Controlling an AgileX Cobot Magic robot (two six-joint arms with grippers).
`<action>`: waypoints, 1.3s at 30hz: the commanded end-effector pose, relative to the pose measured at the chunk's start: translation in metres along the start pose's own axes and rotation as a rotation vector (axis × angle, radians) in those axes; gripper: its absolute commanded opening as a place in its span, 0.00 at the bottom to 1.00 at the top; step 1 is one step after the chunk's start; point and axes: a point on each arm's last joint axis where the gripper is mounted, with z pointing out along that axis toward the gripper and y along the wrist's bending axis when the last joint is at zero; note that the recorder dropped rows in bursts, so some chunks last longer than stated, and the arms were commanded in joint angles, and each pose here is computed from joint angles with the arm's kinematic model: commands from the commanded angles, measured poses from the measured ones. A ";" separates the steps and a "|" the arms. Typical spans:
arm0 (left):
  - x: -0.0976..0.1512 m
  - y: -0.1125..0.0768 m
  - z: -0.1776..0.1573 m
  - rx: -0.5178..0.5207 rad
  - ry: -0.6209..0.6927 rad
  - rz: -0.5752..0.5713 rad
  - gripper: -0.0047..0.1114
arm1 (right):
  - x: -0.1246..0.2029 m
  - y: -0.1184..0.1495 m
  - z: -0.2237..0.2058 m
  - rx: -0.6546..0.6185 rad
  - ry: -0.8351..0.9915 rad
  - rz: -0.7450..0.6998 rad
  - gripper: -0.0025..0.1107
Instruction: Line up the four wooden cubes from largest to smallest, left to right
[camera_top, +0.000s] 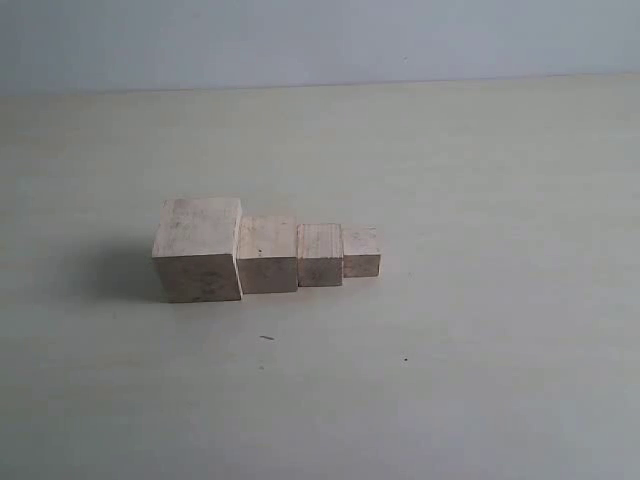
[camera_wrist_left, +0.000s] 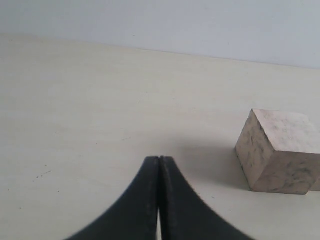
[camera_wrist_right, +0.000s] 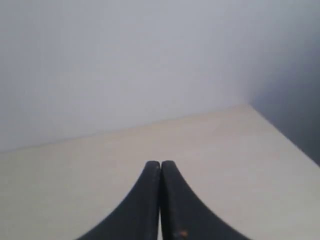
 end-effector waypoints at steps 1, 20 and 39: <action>-0.001 0.000 0.000 0.008 -0.013 0.004 0.04 | 0.028 -0.004 -0.001 -0.003 -0.115 -0.035 0.02; -0.001 0.000 0.000 0.008 -0.013 0.004 0.04 | 0.098 -0.007 0.014 -0.038 -0.131 -0.110 0.02; -0.001 0.000 0.000 0.008 -0.013 0.004 0.04 | 0.124 -0.009 0.012 -0.046 0.032 -0.107 0.02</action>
